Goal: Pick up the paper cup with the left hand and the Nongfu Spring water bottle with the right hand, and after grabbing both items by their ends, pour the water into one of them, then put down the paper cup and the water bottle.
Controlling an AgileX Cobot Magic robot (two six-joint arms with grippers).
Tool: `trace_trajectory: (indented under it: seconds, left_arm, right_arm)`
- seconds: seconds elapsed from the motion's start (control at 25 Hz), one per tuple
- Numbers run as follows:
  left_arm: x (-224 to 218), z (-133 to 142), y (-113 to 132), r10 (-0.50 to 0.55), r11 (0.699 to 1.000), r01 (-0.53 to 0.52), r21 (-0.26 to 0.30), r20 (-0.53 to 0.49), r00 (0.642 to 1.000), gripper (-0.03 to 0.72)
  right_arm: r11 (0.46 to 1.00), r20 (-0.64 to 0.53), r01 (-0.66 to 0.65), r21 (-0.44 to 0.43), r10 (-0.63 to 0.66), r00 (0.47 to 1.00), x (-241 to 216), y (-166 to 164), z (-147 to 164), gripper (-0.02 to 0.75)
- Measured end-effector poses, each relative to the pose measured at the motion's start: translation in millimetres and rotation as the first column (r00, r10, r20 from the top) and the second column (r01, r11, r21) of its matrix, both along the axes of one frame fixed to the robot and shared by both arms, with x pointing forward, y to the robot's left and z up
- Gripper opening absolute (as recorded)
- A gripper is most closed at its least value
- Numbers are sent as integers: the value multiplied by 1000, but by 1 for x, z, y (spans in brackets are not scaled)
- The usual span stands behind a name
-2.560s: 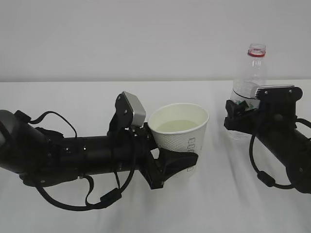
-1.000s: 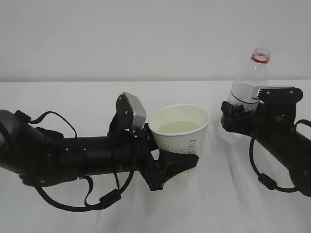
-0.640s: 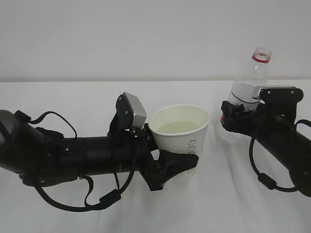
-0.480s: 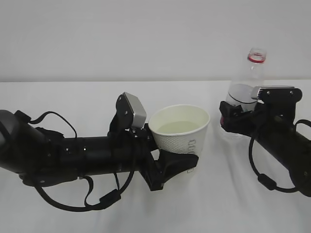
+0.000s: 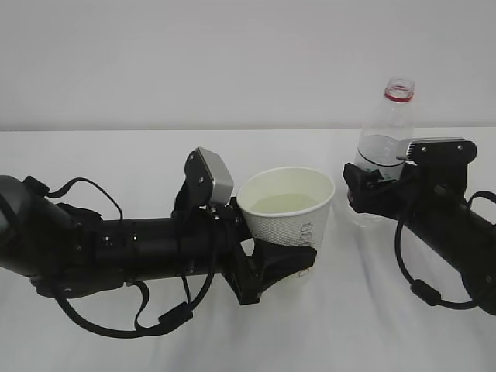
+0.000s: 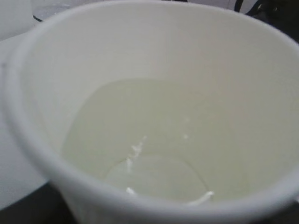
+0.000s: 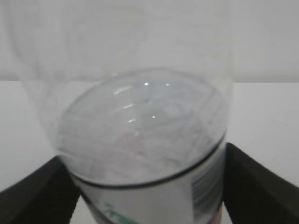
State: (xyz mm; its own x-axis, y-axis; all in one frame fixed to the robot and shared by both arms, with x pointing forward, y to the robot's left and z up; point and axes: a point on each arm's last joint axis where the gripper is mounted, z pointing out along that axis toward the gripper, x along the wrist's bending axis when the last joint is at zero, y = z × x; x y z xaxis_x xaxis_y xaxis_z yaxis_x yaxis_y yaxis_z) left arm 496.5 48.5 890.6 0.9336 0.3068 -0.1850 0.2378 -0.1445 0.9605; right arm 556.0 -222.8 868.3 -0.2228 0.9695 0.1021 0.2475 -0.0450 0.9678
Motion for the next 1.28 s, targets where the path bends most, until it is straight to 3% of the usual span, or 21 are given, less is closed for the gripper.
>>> trace_trajectory:
  seconds: [0.76,1.28]
  left_arm:
    - [0,0,0,-2,1000,2,1,1,1000,507]
    - [0,0,0,-2,1000,2,1,1,1000,507]
  right_arm:
    - [1000,-20,-6,-4,6,1000,-35,-8,15,675]
    - [1000,-57,-6,-12,5,998,-86,-19,27,673]
